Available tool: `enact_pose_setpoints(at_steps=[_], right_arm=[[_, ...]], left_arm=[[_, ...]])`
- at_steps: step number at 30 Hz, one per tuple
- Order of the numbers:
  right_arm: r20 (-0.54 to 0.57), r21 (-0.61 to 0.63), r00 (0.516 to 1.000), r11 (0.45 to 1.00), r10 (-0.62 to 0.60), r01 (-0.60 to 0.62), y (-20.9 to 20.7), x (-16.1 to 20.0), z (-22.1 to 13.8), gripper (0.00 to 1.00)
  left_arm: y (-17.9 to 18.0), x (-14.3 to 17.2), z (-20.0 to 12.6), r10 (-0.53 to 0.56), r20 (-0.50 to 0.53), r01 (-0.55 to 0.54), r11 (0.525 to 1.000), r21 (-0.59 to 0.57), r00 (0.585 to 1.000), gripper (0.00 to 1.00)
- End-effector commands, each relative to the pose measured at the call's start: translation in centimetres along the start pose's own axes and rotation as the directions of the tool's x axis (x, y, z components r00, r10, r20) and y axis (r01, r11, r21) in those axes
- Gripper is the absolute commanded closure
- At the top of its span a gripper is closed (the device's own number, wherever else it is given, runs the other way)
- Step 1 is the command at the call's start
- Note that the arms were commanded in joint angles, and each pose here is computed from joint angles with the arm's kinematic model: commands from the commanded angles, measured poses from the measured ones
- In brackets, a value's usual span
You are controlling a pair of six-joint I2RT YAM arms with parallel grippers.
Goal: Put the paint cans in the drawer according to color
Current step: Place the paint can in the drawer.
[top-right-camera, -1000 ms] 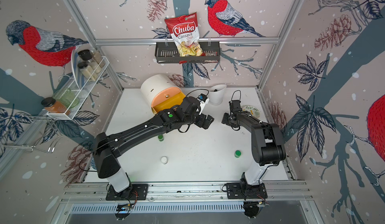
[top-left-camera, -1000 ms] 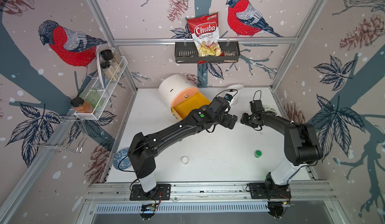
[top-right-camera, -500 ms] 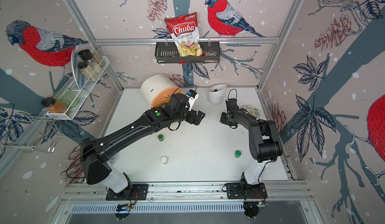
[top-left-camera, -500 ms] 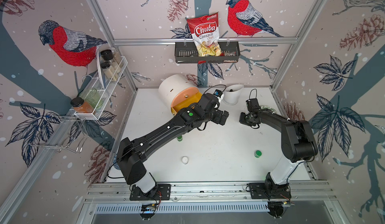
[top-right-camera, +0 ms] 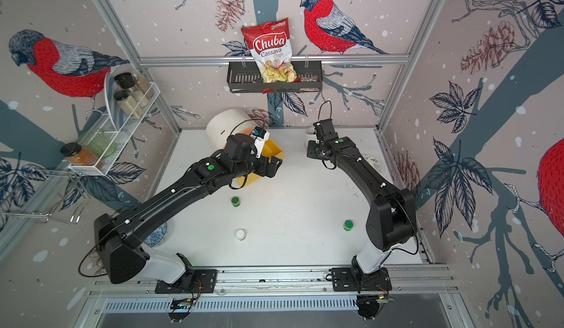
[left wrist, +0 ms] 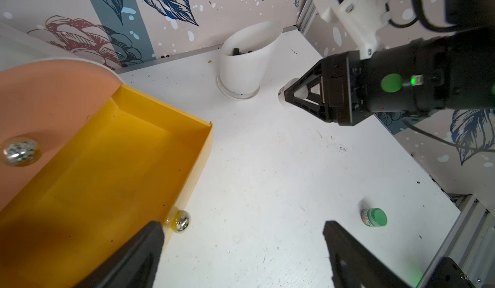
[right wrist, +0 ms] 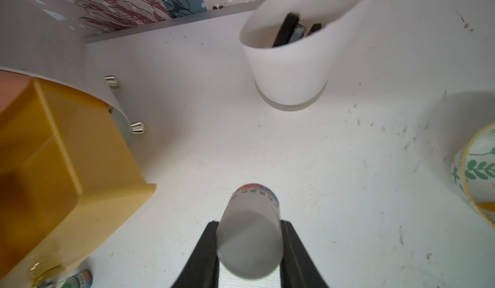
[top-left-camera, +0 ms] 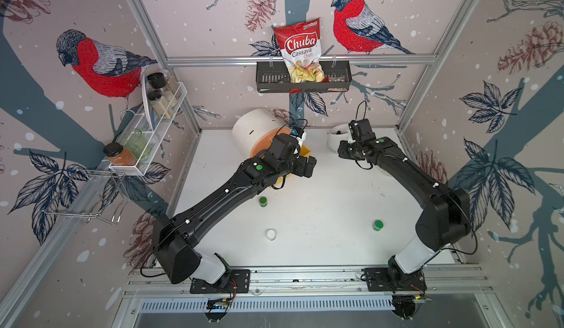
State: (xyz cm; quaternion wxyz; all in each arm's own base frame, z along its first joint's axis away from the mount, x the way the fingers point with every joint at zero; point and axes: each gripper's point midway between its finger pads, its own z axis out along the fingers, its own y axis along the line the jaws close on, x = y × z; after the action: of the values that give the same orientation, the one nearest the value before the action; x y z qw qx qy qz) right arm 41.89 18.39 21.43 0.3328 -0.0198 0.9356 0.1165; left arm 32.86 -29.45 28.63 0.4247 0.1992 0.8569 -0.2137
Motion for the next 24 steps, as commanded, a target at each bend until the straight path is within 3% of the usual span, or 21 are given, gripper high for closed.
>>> enact_pose_setpoints(at_steps=[1, 8, 17, 24], right_arm=[[0.019, -0.024, 1.000, 1.000, -0.018, 0.018, 2.2, -1.0, -2.0, 0.72], [0.061, -0.120, 0.995, 0.989, -0.085, 0.092, 8.6, -3.3, -3.2, 0.72], [0.045, -0.189, 0.983, 0.965, -0.178, 0.183, 15.9, -3.0, -2.3, 0.73], [0.020, -0.208, 0.977, 0.955, -0.211, 0.211, 18.5, -1.9, -0.6, 0.73]], left_arm=[[1.0, -0.4, -0.9, -0.021, 0.028, 0.022, 0.999, -0.025, 0.999, 0.04], [3.5, -0.6, -3.2, -0.059, 0.067, 0.064, 0.995, -0.074, 0.996, 0.04], [6.3, 0.1, -5.9, -0.082, 0.101, 0.095, 0.987, -0.126, 0.991, 0.04], [6.5, 0.2, -7.0, -0.089, 0.118, 0.102, 0.989, -0.111, 0.989, 0.04]])
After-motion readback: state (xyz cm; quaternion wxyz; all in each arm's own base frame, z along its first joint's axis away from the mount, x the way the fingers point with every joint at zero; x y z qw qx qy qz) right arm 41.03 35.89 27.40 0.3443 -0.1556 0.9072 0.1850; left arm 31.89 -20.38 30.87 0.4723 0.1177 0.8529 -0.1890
